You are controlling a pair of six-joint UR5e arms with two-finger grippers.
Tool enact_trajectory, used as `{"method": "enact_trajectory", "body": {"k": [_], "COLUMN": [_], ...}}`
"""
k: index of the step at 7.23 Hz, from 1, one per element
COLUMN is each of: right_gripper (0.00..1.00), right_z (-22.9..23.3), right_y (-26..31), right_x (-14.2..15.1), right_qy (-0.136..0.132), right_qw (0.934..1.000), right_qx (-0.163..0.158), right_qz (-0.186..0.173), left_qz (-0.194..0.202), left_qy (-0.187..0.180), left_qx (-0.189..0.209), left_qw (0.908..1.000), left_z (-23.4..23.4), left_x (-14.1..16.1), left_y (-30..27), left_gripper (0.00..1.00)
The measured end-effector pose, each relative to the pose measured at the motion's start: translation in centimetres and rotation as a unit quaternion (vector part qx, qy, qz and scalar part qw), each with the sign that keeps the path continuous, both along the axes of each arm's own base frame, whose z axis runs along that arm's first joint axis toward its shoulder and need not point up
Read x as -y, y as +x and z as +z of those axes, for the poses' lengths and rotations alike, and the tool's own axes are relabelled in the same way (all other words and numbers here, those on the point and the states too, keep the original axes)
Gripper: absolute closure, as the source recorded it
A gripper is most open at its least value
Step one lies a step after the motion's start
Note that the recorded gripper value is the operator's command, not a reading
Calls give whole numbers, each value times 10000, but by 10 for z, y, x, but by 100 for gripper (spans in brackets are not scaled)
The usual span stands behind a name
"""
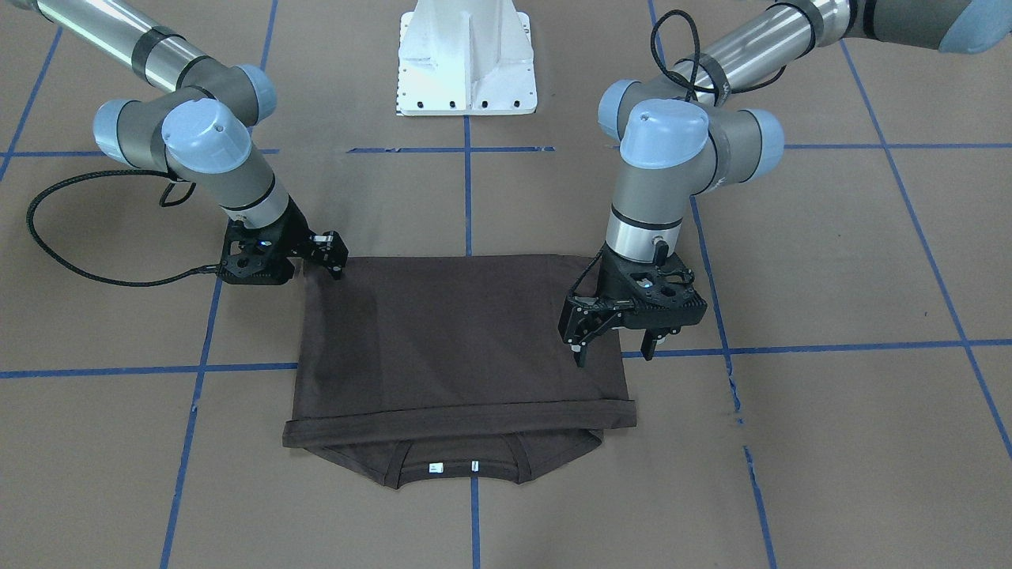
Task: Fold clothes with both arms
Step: 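Move the right gripper down to the folded shirt's side edge and grasp, then drag the folded shirt's edge toward the robot with the right gripper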
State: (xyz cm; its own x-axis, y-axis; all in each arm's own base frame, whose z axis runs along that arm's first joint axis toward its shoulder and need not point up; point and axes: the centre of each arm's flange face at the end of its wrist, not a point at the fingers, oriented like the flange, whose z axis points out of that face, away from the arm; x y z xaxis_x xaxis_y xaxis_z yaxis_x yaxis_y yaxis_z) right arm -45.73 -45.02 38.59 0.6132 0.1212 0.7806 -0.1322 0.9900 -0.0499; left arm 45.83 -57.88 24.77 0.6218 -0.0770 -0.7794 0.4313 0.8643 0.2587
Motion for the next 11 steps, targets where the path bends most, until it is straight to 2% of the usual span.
{"method": "enact_trajectory", "body": {"k": [3, 5, 6, 8, 9, 10, 11], "right_gripper": [100, 100, 100, 100, 66, 1, 0], "right_z": [3, 3, 5, 10, 9, 5, 2], "right_y": [8, 20, 27, 47, 53, 52, 50], "right_x": [-11, -44, -75, -165, -210, -243, -260], "right_qy": [-10, 13, 31, -3, -152, -299, -339], "right_qw": [10000, 9996, 9989, 9945, 9911, 9879, 9866], "right_qx": [32, 106, 135, 141, 132, 135, 138], "right_qz": [-71, -258, -444, -1040, -1319, -1515, -1590], "left_qz": [4, 4, 1, 82, 184, 261, 379], "left_qy": [37, 68, 93, 146, 136, 125, 49], "left_qx": [-41, -76, -104, -251, -341, -415, -484], "left_qw": [10000, 9999, 9999, 9995, 9992, 9987, 9981], "left_z": [-6, -11, -14, -27, -35, -41, -42], "left_x": [-1, -3, -4, -13, -19, -25, -34], "left_y": [0, -2, -4, -11, -14, -16, -13], "left_gripper": [0, 0, 0, 0, 0, 0, 0]}}
